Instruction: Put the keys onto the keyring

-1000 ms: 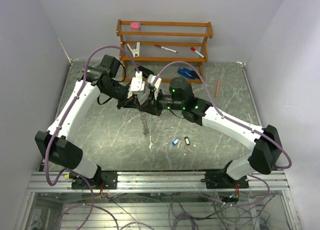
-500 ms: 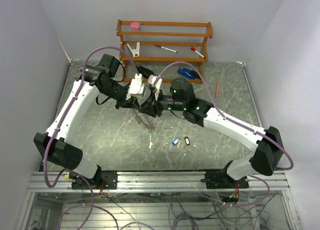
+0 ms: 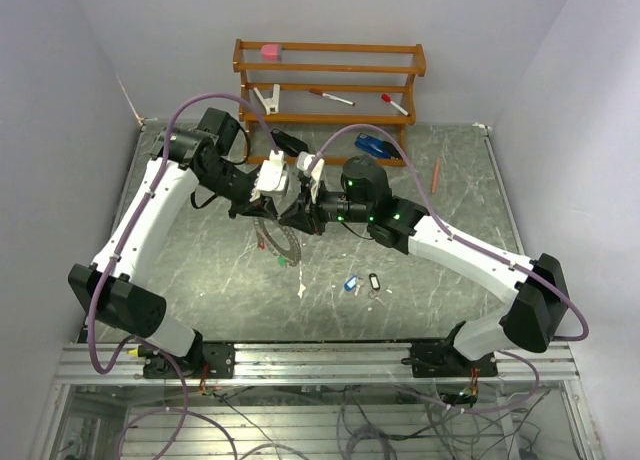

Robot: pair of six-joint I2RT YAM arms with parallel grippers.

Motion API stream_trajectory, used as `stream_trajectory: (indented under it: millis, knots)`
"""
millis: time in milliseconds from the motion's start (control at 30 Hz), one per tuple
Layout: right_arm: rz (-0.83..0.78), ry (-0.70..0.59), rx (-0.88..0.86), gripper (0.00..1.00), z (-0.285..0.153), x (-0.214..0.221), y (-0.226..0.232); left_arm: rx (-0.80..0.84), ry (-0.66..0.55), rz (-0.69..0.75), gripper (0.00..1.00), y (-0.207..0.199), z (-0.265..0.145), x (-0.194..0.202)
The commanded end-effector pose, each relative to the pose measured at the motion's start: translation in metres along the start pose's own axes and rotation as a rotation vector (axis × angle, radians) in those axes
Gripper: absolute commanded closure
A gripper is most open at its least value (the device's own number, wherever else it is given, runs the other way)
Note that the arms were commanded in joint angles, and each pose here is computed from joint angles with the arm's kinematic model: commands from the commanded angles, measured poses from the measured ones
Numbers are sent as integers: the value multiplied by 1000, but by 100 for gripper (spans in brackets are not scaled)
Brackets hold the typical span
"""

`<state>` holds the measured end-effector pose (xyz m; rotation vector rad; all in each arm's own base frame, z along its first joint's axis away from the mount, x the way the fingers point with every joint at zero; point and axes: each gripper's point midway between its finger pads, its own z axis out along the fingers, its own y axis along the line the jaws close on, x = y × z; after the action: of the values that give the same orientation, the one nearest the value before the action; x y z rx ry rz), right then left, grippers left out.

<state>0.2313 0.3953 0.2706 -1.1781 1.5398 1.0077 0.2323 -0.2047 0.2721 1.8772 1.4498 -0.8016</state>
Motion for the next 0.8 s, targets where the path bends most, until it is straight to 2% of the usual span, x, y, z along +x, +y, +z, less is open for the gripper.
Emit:
stream_trajectory:
  millis: [0, 367, 600, 767]
  knots:
    - [-23, -24, 4, 83, -3, -10, 1, 13, -48, 32, 93, -4, -4, -16]
    - [-1, -29, -7, 84, 2, -9, 1, 14, -87, 31, 93, -7, -5, -26]
    - [-4, -42, -10, 96, 4, -12, 1, 7, -89, 22, 93, -10, -4, -26]
    - [16, -33, -23, 100, 6, -8, 3, -14, -90, 1, 93, -8, 0, -22]
